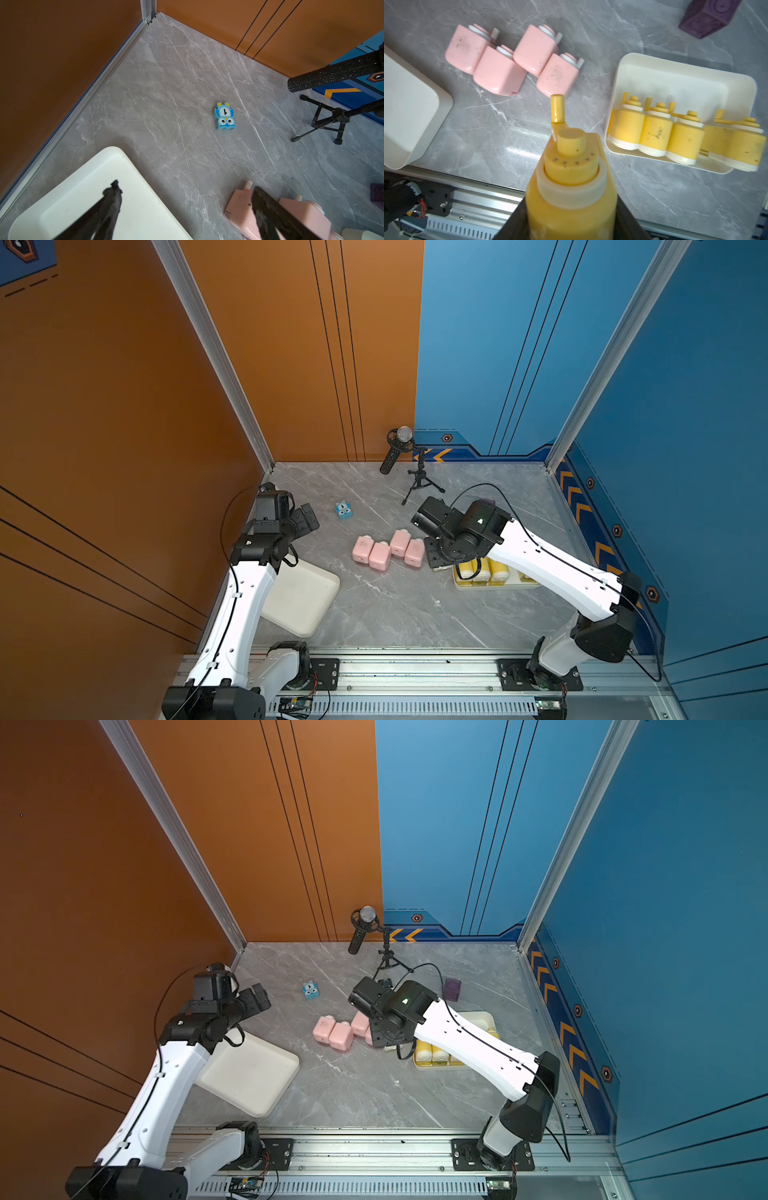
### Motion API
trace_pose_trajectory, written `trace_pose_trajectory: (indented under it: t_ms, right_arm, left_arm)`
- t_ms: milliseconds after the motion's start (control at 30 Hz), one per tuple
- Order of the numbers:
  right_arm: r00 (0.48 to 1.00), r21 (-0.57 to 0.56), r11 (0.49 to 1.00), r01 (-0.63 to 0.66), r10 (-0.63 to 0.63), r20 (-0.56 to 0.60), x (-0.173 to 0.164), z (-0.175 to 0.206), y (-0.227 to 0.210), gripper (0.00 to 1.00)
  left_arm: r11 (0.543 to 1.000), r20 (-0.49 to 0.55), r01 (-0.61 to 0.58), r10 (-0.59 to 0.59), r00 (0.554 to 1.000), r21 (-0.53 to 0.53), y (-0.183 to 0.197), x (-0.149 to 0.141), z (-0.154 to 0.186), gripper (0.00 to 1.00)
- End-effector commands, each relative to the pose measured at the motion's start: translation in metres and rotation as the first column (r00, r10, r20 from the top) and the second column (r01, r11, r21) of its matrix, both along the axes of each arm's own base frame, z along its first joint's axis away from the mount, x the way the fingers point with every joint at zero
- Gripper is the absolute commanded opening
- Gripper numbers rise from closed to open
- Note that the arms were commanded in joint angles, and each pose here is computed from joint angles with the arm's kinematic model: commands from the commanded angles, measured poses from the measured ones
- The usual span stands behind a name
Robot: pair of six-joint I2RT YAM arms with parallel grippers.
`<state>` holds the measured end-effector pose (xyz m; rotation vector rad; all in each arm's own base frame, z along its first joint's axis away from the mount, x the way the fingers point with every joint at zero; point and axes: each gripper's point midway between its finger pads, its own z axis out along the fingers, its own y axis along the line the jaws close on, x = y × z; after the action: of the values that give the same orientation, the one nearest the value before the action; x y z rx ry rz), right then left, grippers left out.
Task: Place the pencil sharpeners by color into the storage box
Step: Pick up the pencil sharpener from the center of the board, then place the pencil sharpener in the storage box.
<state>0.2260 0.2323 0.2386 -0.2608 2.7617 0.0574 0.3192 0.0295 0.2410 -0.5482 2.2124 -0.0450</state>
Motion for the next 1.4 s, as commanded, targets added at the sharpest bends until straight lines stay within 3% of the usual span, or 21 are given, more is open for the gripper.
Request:
trace_pose_trajectory:
  t_ms: [0,233,533,1033,1367]
  right_arm:
    - [1.000,-0.125,0.992,0.018,-0.016,0.020,0.000,0.006,-0.059,0.29]
    - [0.993,-0.208,0.971,0.115,-0.115,0.015,0.016,-0.001,-0.132,0.29]
    - [0.973,-0.271,0.941,0.203,-0.224,-0.047,0.033,-0.022,-0.185,0.29]
    - [0.942,-0.238,0.940,0.244,-0.288,-0.173,0.036,-0.081,-0.220,0.31]
    - [0.949,-0.201,0.954,0.222,-0.259,-0.181,0.042,-0.090,-0.220,0.31]
  left_arm:
    - [1.000,0.005,0.028,-0.028,1.000,-0.005,-0.005,0.000,0.000,0.98]
    - [0.999,0.001,0.040,-0.040,0.999,-0.013,-0.008,0.001,-0.001,0.98]
    - [0.998,-0.002,0.054,-0.054,0.999,-0.033,-0.011,0.003,-0.002,0.98]
    - [0.998,-0.005,0.058,-0.058,0.998,-0.038,-0.013,0.004,-0.003,0.98]
    - [0.998,-0.006,0.059,-0.059,0.998,-0.037,-0.013,0.004,-0.004,0.98]
